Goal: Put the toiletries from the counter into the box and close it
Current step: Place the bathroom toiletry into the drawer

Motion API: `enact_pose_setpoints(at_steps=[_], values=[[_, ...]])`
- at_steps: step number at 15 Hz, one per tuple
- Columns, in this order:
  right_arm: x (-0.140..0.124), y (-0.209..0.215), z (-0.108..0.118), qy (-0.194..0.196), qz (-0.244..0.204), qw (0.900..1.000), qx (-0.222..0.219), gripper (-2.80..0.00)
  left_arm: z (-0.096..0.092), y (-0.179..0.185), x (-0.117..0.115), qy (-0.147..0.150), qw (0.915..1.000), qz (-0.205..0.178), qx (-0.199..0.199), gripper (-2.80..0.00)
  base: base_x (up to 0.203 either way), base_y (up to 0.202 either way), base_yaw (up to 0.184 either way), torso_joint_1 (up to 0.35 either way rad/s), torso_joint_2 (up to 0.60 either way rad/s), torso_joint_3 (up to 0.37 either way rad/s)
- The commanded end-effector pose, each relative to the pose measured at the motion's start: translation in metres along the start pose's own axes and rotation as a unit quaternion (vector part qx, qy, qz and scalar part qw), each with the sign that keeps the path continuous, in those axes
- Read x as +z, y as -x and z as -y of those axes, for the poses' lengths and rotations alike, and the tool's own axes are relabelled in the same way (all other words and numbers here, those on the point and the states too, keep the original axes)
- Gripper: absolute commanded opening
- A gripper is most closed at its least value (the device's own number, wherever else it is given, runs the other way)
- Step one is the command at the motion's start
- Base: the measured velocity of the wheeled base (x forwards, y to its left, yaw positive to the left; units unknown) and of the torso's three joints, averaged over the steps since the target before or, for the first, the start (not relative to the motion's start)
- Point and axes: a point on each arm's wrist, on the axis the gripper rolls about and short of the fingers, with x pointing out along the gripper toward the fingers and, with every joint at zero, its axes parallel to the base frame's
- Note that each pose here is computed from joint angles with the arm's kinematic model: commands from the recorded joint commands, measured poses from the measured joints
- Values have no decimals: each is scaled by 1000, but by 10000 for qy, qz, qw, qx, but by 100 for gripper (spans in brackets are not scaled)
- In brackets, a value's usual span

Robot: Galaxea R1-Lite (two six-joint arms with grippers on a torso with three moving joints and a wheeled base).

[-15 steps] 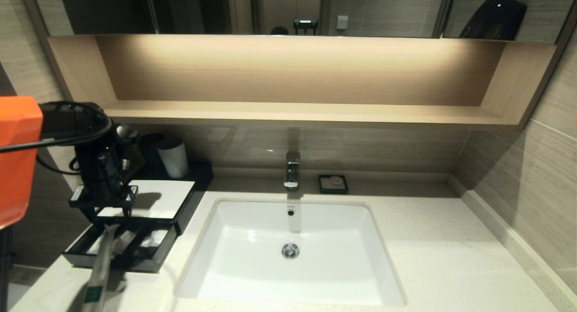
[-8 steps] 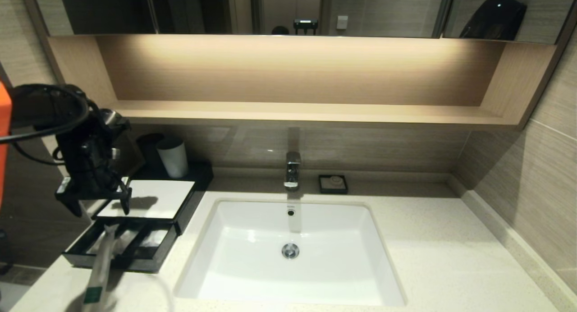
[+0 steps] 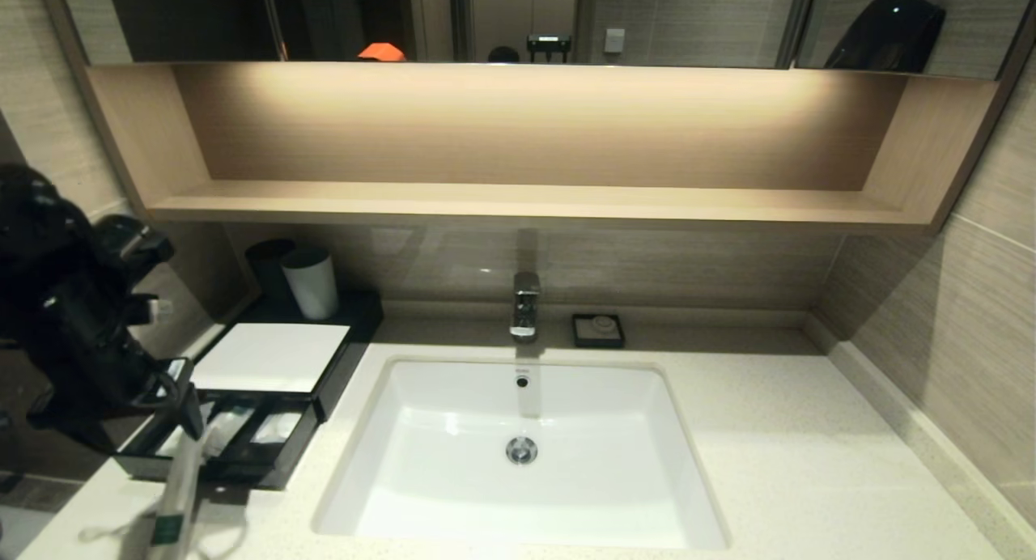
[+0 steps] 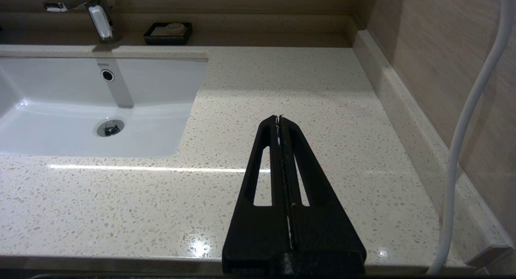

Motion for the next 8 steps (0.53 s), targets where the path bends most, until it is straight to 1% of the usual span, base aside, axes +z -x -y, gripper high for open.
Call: enact_pose_setpoints(at_steps=[1,3,4,8], values=[[0,0,0,2,-1,10000,-2,-280,-7,4,-42,50,9985,529,-95,-280,0,0,0,0,0,0],[0,0,0,-1,-1,10000,-2,-280,-10,-8,-67,64,9967,799,-147,-280,0,0,0,0,0,0],[0,0,0,2,-1,10000,-2,-280,-11,-15,-75,71,9958,896,-166,-280,0,0,0,0,0,0],[0,0,0,2,-1,10000,-2,-280,-13,-45,-100,99,9924,1209,-217,-280,0,0,0,0,0,0]])
